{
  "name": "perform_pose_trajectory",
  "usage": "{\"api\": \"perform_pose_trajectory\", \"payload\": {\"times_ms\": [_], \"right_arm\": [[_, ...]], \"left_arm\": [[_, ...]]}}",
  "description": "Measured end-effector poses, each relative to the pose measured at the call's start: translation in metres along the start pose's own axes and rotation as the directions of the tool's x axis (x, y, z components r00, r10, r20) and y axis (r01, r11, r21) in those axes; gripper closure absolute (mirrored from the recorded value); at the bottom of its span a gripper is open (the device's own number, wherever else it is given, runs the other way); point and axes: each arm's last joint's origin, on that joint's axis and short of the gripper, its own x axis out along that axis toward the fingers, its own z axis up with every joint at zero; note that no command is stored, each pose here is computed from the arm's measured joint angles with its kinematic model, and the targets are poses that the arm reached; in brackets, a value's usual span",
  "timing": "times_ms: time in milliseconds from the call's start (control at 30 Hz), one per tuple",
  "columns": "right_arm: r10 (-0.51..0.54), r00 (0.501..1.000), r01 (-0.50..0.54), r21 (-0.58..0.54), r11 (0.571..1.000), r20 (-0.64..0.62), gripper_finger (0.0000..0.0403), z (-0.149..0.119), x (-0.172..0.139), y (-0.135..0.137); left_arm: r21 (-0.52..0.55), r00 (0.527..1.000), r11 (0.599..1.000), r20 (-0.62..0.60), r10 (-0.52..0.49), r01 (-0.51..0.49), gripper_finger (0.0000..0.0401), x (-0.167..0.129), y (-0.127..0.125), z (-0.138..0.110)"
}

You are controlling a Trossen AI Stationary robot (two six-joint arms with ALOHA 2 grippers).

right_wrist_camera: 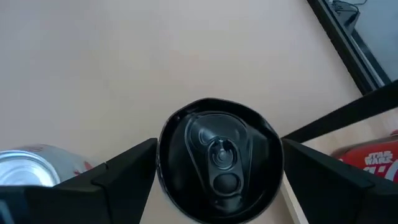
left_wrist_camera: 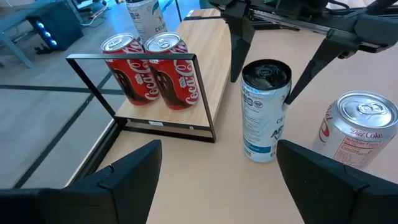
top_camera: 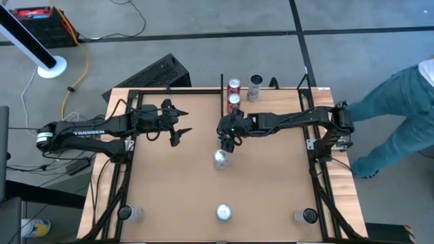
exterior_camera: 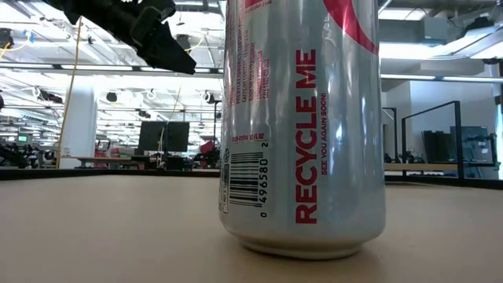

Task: Place canned beverage on shelf
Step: Put the blue soda can on the shelf

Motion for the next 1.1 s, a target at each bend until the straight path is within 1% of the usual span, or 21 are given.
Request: {"api": "perform_pose_trajectory", "payload": {"times_ms": [100, 267, 300, 367, 433, 500, 633, 700, 767, 867, 967, 1100], "right_arm": [[0.001, 1.0, -0.001, -0.001, 1.0, 0.005, 0.0061, 0.001, 0.0, 0.0], [0.001, 1.0, -0.001, 0.004, 1.0, 0.002, 0.0115, 0.001, -0.007, -0.003], [0.004, 1.0, -0.004, 0.004, 1.0, -0.012, 0.012, 0.0, -0.011, -0.005], [0.005, 0.999, -0.006, -0.005, 1.0, -0.049, 0.0121, -0.003, -0.019, -0.008], [0.021, 0.998, -0.022, -0.009, 1.0, -0.059, 0.0121, -0.003, -0.031, -0.011], [0.03, 0.996, -0.034, -0.041, 0.999, -0.083, 0.0121, -0.006, -0.043, -0.012], [0.046, 0.995, -0.054, -0.099, 0.994, -0.086, 0.0121, -0.008, -0.076, -0.02], [0.037, 0.995, -0.046, -0.112, 0.993, -0.089, 0.0121, -0.011, -0.094, -0.032], [0.017, 0.996, -0.028, -0.129, 0.991, -0.089, 0.0121, -0.012, -0.105, -0.044], [-0.01, 0.998, 0.002, -0.121, 0.993, -0.063, 0.0121, -0.013, -0.118, -0.071], [0.024, 0.999, -0.028, -0.103, 0.994, -0.039, 0.0121, -0.014, -0.123, -0.102], [0.053, 0.998, -0.056, -0.096, 0.994, -0.027, 0.0121, -0.018, -0.117, -0.139]], "left_arm": [[-0.001, 1.0, 1.0, 0.001, 0.0, 0.0, 0.01, 0.0, 0.0, 0.0], [-0.001, 1.0, 1.0, 0.004, 0.001, -0.001, 0.01, 0.0, 0.0, 0.0], [-0.002, 1.0, 1.0, 0.006, 0.002, -0.002, 0.01, 0.0, 0.0, 0.001], [-0.004, 1.0, 1.0, 0.017, 0.004, -0.004, 0.01, 0.0, 0.0, 0.002], [-0.01, 1.0, 1.0, 0.017, 0.004, -0.004, 0.01, 0.0, 0.0, 0.002], [-0.012, 1.0, 1.0, 0.022, 0.004, -0.004, 0.01, 0.0, 0.0, 0.002], [-0.021, 0.999, 1.0, 0.032, 0.006, -0.005, 0.01, 0.0, 0.001, 0.003], [-0.023, 0.999, 1.0, 0.032, 0.006, -0.005, 0.01, 0.0, 0.001, 0.003], [-0.033, 0.999, 0.999, 0.037, 0.006, -0.005, 0.01, 0.0, 0.001, 0.004], [-0.058, 0.999, 0.998, 0.035, 0.009, -0.007, 0.01, 0.0, 0.001, 0.004], [-0.106, 0.999, 0.994, 0.031, 0.012, -0.009, 0.01, 0.0, 0.002, 0.003], [-0.152, 0.999, 0.988, 0.036, 0.013, -0.007, 0.01, -0.001, 0.002, 0.004]]}}
